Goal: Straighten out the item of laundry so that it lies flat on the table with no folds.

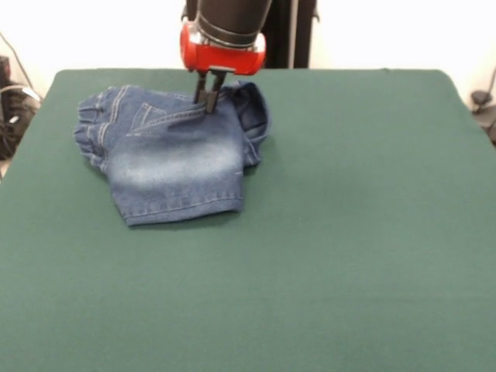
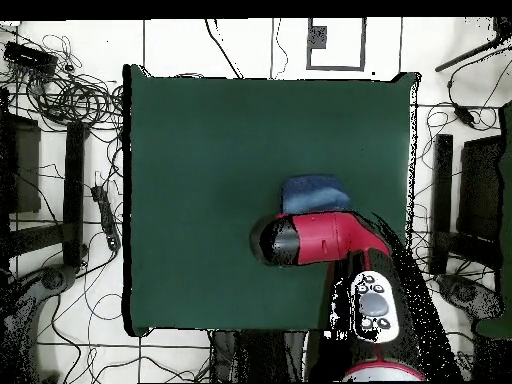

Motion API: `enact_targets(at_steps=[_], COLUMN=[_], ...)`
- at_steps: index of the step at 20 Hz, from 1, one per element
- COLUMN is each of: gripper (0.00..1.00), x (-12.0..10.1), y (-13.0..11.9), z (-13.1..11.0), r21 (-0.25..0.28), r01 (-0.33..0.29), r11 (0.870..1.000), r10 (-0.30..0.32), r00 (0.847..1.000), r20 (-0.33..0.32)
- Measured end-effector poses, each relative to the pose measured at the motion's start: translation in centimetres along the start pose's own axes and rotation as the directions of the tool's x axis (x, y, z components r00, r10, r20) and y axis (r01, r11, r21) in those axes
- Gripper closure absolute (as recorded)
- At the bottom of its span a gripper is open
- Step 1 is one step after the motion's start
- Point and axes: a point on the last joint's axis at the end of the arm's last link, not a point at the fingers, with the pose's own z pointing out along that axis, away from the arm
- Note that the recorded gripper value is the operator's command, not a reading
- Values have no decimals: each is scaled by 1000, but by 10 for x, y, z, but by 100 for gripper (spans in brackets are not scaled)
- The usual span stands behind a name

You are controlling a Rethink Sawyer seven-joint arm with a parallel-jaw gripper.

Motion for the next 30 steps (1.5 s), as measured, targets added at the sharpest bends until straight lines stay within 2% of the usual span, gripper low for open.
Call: enact_targets(at_steps=[8,16,27,30], gripper=[100,100,100,100], x=[-12,-20,-30,-31], y=[25,49,69,71], z=[-14,-23,-33,-35], r21=[37,79,110,128], r01=[82,171,226,247], r11=[996,982,968,961], r10=[-83,-172,-225,-246], r00=[996,985,974,969], r20=[17,2,-18,-19])
